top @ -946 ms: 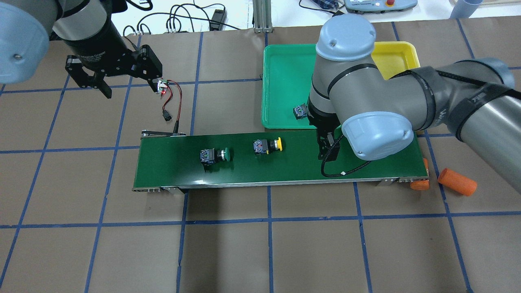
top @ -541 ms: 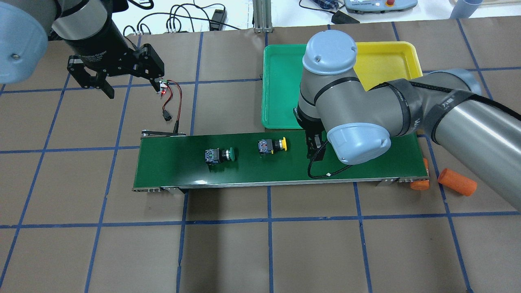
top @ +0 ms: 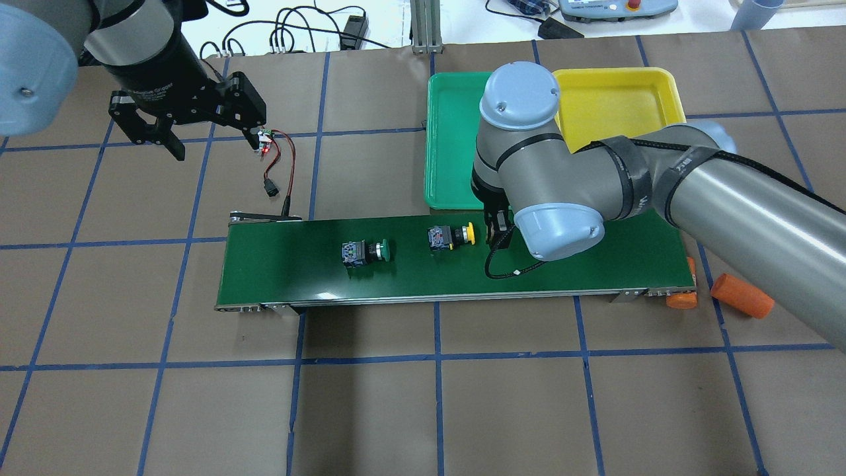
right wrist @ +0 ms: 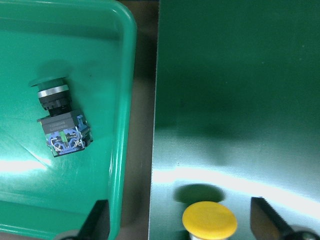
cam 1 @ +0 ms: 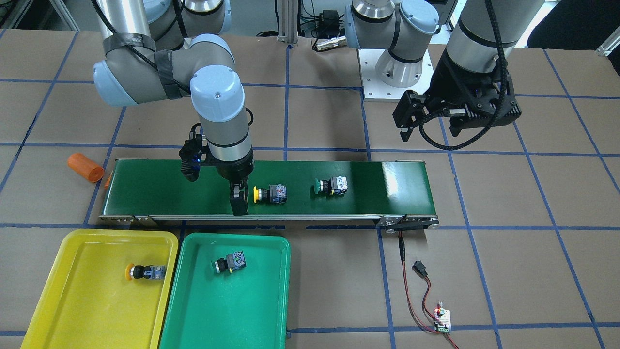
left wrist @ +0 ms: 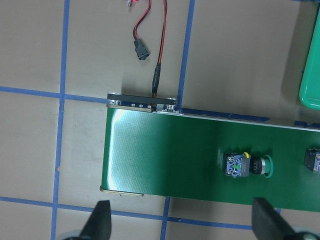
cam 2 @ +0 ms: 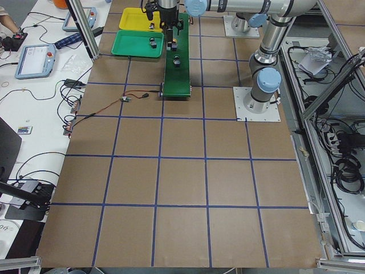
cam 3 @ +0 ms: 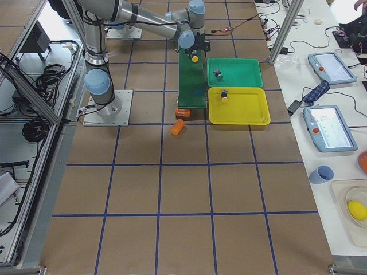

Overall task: Sort buttons by color to trays
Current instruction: 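Lower right gripper and grasp the yellow button on the belt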

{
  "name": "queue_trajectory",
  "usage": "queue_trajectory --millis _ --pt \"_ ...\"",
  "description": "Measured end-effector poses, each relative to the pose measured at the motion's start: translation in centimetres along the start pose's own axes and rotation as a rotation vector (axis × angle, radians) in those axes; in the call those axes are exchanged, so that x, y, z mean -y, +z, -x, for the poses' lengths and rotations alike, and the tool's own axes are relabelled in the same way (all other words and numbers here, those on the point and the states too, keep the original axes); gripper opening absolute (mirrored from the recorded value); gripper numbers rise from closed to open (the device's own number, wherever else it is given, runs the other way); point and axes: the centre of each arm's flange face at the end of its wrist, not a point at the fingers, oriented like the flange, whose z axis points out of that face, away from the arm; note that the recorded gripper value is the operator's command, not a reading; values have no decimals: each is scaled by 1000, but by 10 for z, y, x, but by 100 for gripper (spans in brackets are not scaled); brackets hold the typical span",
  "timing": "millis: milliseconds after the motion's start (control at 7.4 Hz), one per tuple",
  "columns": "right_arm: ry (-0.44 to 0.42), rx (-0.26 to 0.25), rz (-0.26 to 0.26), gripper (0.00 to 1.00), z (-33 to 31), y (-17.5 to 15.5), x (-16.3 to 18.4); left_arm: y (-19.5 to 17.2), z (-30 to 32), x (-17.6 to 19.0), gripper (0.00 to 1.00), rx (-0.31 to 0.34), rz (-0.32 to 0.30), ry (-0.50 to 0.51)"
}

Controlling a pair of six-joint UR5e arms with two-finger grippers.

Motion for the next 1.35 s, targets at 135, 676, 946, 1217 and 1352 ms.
queue_trajectory --millis 135,676,946,1217,1352 --pt "2 1 0 100 1 4 -2 0 0 -1 100 0 -2 0" --pt "2 -43 -8 82 -10 18 -18 1 0 -1 100 1 -3 10" --pt "3 -64 -12 0 -12 28 -19 0 0 -1 100 0 -4 11" --pt "2 -48 -8 0 -10 24 -20 -3 1 -2 100 -1 -10 10" --pt "0 -35 -7 0 -8 20 -19 -3 1 -2 100 -2 -11 10"
